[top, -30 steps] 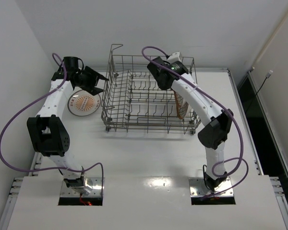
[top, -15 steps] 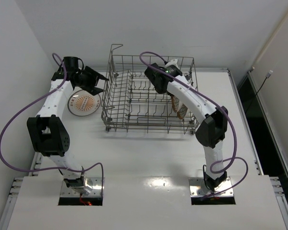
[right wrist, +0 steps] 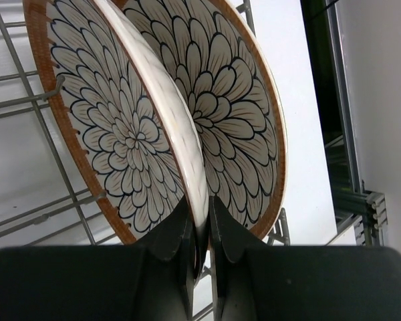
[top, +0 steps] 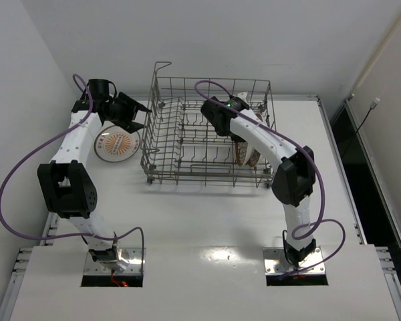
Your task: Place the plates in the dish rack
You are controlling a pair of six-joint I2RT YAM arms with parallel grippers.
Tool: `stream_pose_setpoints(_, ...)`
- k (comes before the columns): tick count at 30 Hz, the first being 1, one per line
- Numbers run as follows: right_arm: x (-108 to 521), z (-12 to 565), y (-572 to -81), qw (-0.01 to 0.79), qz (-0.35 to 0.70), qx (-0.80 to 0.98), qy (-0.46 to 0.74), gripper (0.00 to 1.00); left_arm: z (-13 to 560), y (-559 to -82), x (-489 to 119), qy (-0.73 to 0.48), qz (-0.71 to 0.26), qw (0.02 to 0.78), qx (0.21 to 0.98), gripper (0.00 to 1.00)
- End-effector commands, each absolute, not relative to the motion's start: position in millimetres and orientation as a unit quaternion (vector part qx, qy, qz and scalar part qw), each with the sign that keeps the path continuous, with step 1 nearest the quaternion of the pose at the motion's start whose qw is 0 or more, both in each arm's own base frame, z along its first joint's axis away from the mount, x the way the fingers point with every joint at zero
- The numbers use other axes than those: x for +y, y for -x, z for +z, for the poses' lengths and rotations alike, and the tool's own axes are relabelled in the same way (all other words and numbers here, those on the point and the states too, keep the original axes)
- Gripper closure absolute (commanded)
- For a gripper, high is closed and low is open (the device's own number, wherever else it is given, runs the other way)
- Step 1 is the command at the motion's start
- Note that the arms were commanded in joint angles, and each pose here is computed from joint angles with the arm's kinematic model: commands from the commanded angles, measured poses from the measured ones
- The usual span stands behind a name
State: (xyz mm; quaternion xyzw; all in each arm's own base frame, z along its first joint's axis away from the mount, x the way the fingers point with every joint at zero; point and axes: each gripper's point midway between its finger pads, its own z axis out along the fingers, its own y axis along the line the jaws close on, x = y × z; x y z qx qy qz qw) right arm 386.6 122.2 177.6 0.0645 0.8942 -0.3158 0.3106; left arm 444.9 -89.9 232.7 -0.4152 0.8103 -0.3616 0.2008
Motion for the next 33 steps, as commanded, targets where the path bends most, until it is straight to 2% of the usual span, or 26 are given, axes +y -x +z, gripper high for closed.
stream_pose_setpoints(1, 124, 174, -372, 0.29, -0.306, 0.904, -0.068, 0.96, 257, -449, -91, 0.402, -0.38, 0.222, 0.803, 0.45)
stream_pose_setpoints(4, 122, 172, -370, 0.286, -0.309, 0.905, -0.066, 0.94, 257, -449, -91, 0.402, -0.38, 0.222, 0.803, 0.45)
stream_pose_setpoints(7, 124, 176, -370, 0.291, -0.3, 0.906, -0.07, 0.84, 257, -449, -91, 0.402, -0.38, 0.222, 0.803, 0.45)
stream_pose_setpoints(11, 129, 196, -375, 0.311, -0.277, 0.906, -0.079, 0.66, 257, -449, -91, 0.402, -0.38, 0.222, 0.803, 0.45)
stream_pose_setpoints(22, 137, 251, -383, 0.361, -0.224, 0.902, -0.077, 0.49, 256, -452, -89, 0.404, -0.376, 0.225, 0.803, 0.45)
stream_pose_setpoints(25, 141, 274, -381, 0.376, -0.176, 0.905, -0.088, 0.43, 258, -454, -83, 0.401, -0.361, 0.243, 0.806, 0.45)
stream_pose_setpoints(29, 163, 322, -383, 0.43, -0.056, 0.898, -0.079, 0.36, 254, -452, -71, 0.407, -0.323, 0.262, 0.813, 0.45)
stream_pose_setpoints(33, 189, 350, -371, 0.447, 0.06, 0.892, -0.037, 0.31, 263, -451, -52, 0.396, -0.272, 0.305, 0.822, 0.43)
